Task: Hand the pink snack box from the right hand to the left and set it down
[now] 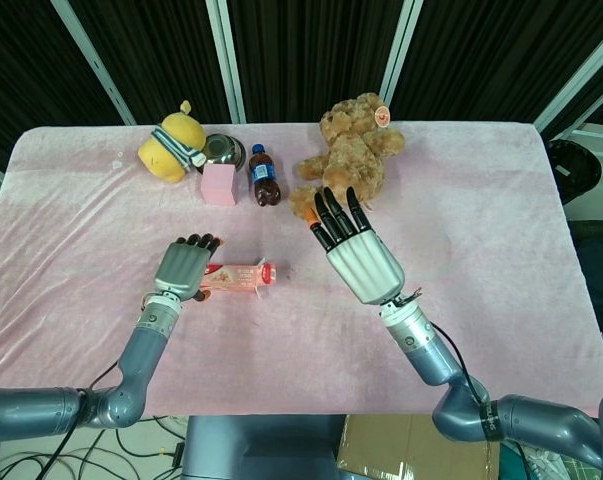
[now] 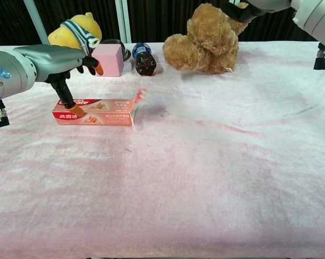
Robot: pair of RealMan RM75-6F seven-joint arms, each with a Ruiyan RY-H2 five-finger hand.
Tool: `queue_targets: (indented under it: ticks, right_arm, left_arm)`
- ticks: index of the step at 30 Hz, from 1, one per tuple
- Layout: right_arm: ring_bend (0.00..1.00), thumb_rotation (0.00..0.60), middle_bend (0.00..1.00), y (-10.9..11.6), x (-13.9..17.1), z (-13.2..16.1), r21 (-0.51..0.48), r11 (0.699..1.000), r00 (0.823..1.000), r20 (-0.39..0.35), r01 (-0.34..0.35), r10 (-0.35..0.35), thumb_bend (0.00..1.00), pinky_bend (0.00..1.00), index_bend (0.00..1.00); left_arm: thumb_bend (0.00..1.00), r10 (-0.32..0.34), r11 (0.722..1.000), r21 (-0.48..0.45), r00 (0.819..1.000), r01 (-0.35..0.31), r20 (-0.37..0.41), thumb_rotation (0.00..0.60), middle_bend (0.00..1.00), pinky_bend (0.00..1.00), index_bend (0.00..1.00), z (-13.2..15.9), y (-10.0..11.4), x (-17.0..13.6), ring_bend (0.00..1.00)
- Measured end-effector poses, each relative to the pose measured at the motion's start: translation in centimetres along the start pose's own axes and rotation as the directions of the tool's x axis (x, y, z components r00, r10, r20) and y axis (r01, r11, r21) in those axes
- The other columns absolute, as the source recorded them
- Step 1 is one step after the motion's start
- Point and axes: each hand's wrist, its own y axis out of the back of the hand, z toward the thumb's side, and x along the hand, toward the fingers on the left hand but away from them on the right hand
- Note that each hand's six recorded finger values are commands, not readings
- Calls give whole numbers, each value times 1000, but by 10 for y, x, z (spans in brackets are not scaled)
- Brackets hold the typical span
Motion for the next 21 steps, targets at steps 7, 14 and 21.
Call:
queue_targets:
  ticks: [7, 14, 21]
  right_arm:
    - [8, 600, 86, -3, 5, -4, -13, 1000, 1000, 12, -16, 16, 336, 146, 78]
    - [5, 600, 41, -16, 38, -22, -158, 980, 987, 85, -119, 133, 200, 140, 10]
    - [0, 600, 0, -37, 112, -66, -366, 896, 933, 151, -252, 325, 125, 100, 0]
  left_arm:
    - [115, 23, 999, -36, 1000, -23, 10, 600, 88, 175, 126, 2, 6, -4, 75]
    - [113, 97, 990, -104, 994, -92, 44, 600, 33, 108, 95, -5, 14, -25, 14]
    - [86, 228, 966, -148, 967, -211, 112, 600, 0, 52, 8, -33, 11, -71, 0]
